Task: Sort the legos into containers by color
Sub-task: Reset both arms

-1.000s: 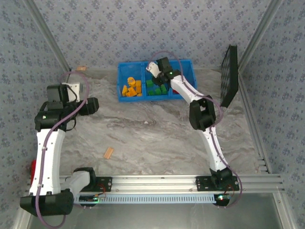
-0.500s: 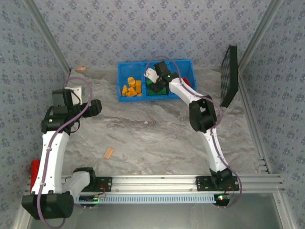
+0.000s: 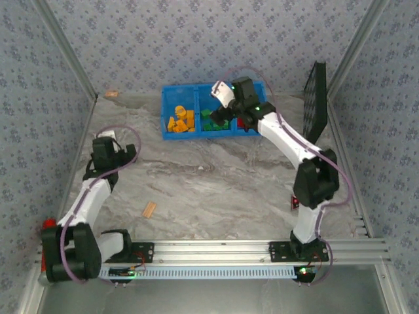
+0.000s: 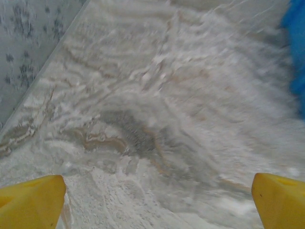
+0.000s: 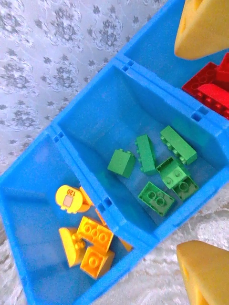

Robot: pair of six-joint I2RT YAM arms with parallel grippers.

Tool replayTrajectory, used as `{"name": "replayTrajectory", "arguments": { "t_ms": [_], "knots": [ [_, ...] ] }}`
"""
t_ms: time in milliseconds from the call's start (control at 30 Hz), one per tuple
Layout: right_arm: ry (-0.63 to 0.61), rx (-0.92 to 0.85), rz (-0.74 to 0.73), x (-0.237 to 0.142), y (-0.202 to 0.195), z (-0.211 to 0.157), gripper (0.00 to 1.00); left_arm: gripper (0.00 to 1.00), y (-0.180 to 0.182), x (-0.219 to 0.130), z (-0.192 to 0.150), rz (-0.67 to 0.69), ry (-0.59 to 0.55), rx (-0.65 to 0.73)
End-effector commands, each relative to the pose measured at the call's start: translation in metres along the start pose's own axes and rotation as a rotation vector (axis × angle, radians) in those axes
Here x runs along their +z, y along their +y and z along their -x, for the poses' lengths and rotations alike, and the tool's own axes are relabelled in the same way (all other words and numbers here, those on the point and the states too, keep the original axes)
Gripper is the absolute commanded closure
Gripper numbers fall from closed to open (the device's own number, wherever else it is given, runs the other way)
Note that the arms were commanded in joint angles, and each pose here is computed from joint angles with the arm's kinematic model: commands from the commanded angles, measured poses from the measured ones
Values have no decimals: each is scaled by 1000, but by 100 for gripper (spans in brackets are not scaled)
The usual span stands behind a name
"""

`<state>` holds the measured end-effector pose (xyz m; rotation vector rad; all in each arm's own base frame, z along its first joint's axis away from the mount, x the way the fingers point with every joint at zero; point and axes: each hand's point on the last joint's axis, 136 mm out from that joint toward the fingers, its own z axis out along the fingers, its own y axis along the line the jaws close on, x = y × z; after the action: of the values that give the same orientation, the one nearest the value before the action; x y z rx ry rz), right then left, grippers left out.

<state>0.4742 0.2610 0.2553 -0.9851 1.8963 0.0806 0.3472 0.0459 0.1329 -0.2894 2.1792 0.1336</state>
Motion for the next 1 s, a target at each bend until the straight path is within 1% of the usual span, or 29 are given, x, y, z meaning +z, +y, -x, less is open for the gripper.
{"name": "replayTrajectory", "arguments": {
  "t_ms": [0, 100, 167, 233, 300, 333, 367, 400, 433, 467, 500, 533, 600, 633, 667, 700, 733, 767, 800, 833, 900, 933, 967],
  "knots": [
    [3, 119, 11, -23, 9, -21, 0, 0, 10, 20, 26, 59, -211, -25],
    [39, 248, -50, -48, -1, -66, 0, 0, 5, 40, 9, 28, -222, -66],
    [48, 368, -121, -69, -13, -110, 0, 0, 4, 51, 2, 24, -234, -67],
    [47, 452, -208, -88, -26, -152, 0, 0, -4, 50, 2, 4, -224, -39],
    [41, 526, -298, -105, -38, -194, 0, 0, -14, 48, -4, -39, -260, 0],
    [13, 570, -349, -114, -46, -212, 0, 0, -19, 50, -16, -56, -289, 18],
    [-17, 601, -386, -121, -51, -229, 0, 0, -19, 48, -9, -56, -370, 13],
    [-44, 613, -417, -125, -56, -240, 0, 0, -18, 48, -6, -61, -346, -3],
    [-55, 621, -452, -127, -59, -254, 0, 0, -18, 55, -15, -64, -235, 3],
    [-51, 628, -475, -126, -61, -266, 0, 0, -28, 59, -10, -113, -275, 39],
    [-49, 638, -489, -125, -64, -274, 0, 0, -36, 58, -8, -156, -278, 58],
    [-40, 642, -481, -119, -63, -282, 0, 0, -37, 60, -14, -159, -208, 70],
    [-13, 640, -493, -107, -66, -296, 0, 0, -40, 60, -10, -164, -247, 78],
    [-11, 645, -498, -104, -72, -295, 0, 0, -41, 60, -13, -163, -215, 84],
    [-8, 641, -477, -99, -72, -294, 0, 0, -41, 60, -12, -163, -233, 86],
    [-39, 626, -470, -95, -75, -290, 0, 0, -41, 60, -12, -162, -236, 86],
    [-14, 637, -454, -89, -75, -294, 0, 0, -41, 60, -14, -161, -217, 89],
    [-5, 640, -440, -82, -71, -302, 0, 0, -41, 60, -13, -161, -231, 89],
    [-39, 630, -459, -83, -73, -299, 0, 0, -41, 60, -12, -160, -227, 88],
    [-29, 630, -455, -86, -71, -300, 0, 0, -42, 60, -13, -160, -222, 90],
    [-86, 586, -436, -84, -60, -300, 0, 0, -41, 60, -13, -159, -223, 89],
    [-109, 584, -453, -85, -59, -301, 0, 0, -41, 60, -13, -160, -227, 89],
    [-77, 600, -453, -85, -59, -306, 0, 0, -41, 60, -13, -158, -225, 89]
  ]
}}
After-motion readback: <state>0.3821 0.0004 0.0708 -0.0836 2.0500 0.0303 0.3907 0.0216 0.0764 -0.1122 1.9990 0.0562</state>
